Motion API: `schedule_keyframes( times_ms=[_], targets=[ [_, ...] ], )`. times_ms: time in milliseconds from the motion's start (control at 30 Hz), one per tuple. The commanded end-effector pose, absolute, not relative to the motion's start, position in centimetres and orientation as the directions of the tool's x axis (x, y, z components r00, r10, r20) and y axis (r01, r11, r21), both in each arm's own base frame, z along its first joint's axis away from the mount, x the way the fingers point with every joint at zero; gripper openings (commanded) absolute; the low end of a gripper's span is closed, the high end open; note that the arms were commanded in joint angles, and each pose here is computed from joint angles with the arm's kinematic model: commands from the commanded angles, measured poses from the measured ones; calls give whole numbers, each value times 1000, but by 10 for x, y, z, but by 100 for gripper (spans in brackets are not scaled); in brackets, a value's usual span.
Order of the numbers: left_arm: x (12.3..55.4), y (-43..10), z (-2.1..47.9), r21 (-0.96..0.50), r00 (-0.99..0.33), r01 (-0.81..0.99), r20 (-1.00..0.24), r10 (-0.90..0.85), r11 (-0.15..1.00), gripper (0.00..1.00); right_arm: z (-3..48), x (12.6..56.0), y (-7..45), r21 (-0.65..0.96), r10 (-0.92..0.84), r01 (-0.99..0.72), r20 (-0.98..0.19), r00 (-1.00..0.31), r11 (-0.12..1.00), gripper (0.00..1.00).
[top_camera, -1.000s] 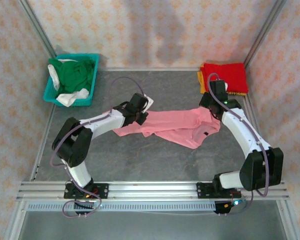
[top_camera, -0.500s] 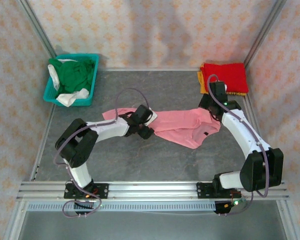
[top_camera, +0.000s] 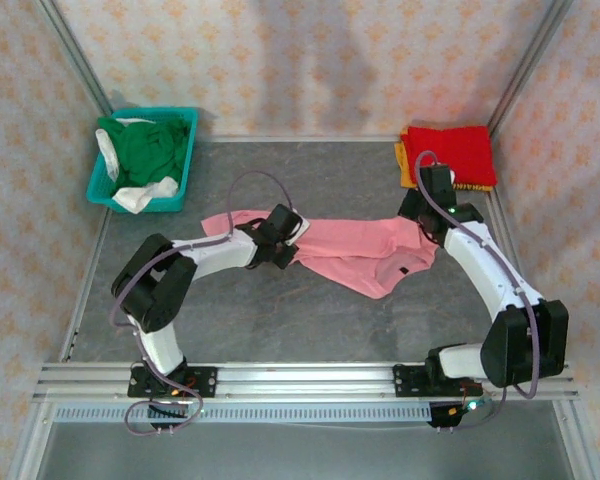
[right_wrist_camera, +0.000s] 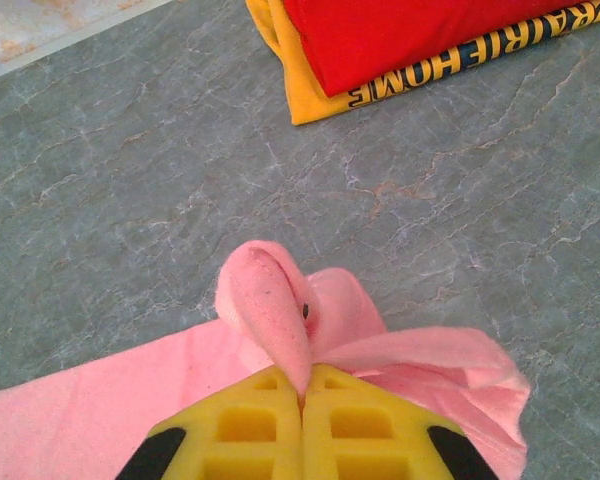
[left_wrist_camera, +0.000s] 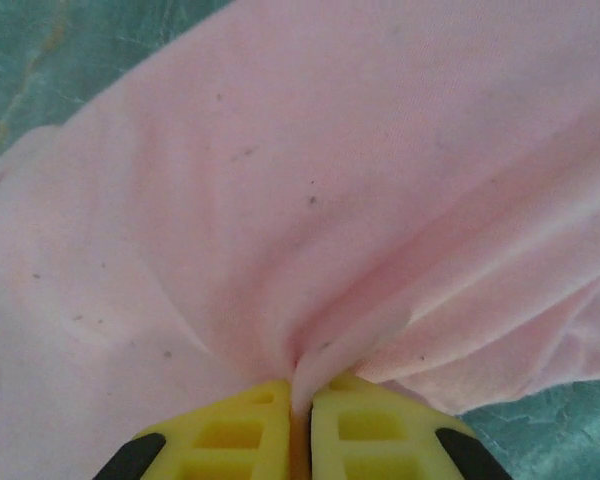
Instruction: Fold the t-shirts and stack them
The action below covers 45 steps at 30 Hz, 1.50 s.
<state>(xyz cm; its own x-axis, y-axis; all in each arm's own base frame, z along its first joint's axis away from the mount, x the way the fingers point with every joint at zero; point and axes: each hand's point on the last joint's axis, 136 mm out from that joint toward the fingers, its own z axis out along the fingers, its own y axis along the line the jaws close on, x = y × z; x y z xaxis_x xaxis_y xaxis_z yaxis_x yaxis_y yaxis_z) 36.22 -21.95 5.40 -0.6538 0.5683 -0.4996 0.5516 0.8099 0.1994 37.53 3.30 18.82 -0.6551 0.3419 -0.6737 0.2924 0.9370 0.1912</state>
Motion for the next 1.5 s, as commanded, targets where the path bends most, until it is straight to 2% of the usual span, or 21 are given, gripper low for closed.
schedule_keyframes(
  times_ms=[0,33,100,300,433,567,733,767,800,867,900,967,1000,1100,1167,1233,1367,1400,1467],
  targets=[
    [371,-219,111,201,-616,513,-591,521,834,9,199,376,28,184,338,300,-708,-619,936,5],
    [369,-218,117,195,-614,512,-598,516,836,4,200,376,27,183,340,304,-710,-617,935,4],
    [364,-218,124,176,-614,518,-605,507,837,1,201,375,25,181,346,317,-713,-609,931,4],
    [332,-212,128,109,-659,513,-585,472,851,0,211,368,15,175,366,361,-730,-577,916,1],
    [311,-214,162,44,-606,526,-682,410,849,0,224,360,5,165,370,392,-757,-538,905,0],
    [331,-200,196,51,-531,489,-775,343,871,0,233,367,-4,147,369,421,-774,-515,895,0],
    [387,-197,201,-106,-598,490,-763,245,865,0,232,394,-13,159,404,458,-762,-506,875,0],
    [395,-197,193,-119,-621,502,-739,261,856,4,232,400,-15,156,404,465,-765,-501,872,0],
    [407,-196,187,-131,-646,511,-710,280,849,13,231,408,-16,156,407,471,-768,-494,868,0],
    [426,-186,177,-126,-692,500,-653,308,857,18,223,420,-15,153,412,473,-754,-512,868,0],
    [435,-177,174,-116,-703,482,-643,304,868,23,219,427,-15,148,415,477,-745,-523,866,0],
    [448,-159,182,-93,-686,442,-675,270,892,45,212,437,-12,143,417,475,-729,-543,868,0],
    [451,-148,191,-81,-675,409,-698,241,909,52,209,440,-11,140,417,474,-722,-552,869,0],
    [446,-132,218,-52,-640,330,-746,183,942,62,203,446,-9,141,422,472,-707,-567,870,0],
    [428,-139,222,-50,-637,336,-747,188,940,63,200,447,-7,148,427,469,-700,-572,871,0],
    [404,-153,212,12,-642,351,-725,250,936,63,196,446,-3,166,435,458,-689,-580,874,0],
    [355,-200,164,80,-646,468,-648,403,880,64,192,439,4,201,451,442,-671,-589,874,0],
    [350,-205,150,106,-653,472,-624,428,875,70,191,437,6,212,457,437,-664,-591,874,0],
    [346,-206,121,136,-687,465,-568,454,875,72,190,434,10,232,465,427,-654,-597,874,0]
  ],
)
